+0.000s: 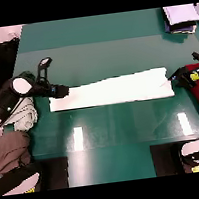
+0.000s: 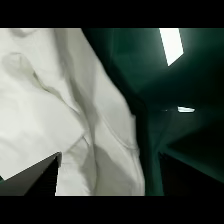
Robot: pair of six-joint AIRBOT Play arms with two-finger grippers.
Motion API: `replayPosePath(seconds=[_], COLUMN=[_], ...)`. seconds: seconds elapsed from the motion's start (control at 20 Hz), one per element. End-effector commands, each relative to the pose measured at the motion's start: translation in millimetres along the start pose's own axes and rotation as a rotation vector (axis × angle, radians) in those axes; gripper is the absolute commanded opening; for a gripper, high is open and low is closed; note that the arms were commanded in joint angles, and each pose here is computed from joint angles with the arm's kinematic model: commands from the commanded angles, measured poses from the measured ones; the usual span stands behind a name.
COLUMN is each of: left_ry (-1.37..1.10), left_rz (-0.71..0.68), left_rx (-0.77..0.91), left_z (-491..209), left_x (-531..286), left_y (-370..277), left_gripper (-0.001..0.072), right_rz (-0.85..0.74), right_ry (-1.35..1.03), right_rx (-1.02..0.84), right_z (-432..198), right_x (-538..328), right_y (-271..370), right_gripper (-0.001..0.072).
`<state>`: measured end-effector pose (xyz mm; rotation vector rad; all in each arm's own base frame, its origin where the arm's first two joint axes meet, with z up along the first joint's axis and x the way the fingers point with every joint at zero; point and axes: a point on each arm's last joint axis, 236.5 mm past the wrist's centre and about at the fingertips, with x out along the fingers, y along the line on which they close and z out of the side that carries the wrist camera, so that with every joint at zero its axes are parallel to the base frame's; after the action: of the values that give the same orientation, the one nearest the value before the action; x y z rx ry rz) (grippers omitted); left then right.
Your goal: Fold the shirts.
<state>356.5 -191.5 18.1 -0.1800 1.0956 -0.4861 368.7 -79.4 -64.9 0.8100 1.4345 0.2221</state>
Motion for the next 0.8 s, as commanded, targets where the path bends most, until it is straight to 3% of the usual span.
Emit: replayPosePath(seconds=[0.0,0.2,0.25,0.3,0.45,0.5,0.75], left_ry=[-0.004,0.02,0.047,0.07,0.102,0.11,0.14], left_rz=[-0.045,-0.07,-0.076,-0.083,-0.112,-0.123,-0.159], left_rx=[0.069,0.061,0.072,0.087,0.135,0.154,0.205], left_z=[-4.5,-10.2,-13.6,-15.6,-12.1,-9.6,7.6], left_x=[8.3,23.4,30.2,38.1,61.2,69.8,115.0], left_y=[-34.9,-56.6,-62.3,-69.4,-97.0,-107.9,-144.3], left_gripper=[0.0027,0.0027,0.0027,0.0027,0.0027,0.0027,0.0027], right_rz=[0.019,0.065,0.068,0.071,0.082,0.102,0.28], right_ry=[0.035,0.106,0.13,0.146,0.179,0.192,0.089], right_rx=[-0.043,-0.096,-0.099,-0.114,-0.195,-0.224,-0.292], right_z=[10.7,7.5,3.0,-1.2,-10.0,-13.3,-6.8], right_x=[13.8,39.9,47.1,52.5,59.2,57.8,24.2], right_y=[5.3,30.6,32.4,34.3,42.5,47.1,115.3], right_gripper=[0.0671,0.0617,0.0563,0.0554,0.0192,0.0012,0.0016])
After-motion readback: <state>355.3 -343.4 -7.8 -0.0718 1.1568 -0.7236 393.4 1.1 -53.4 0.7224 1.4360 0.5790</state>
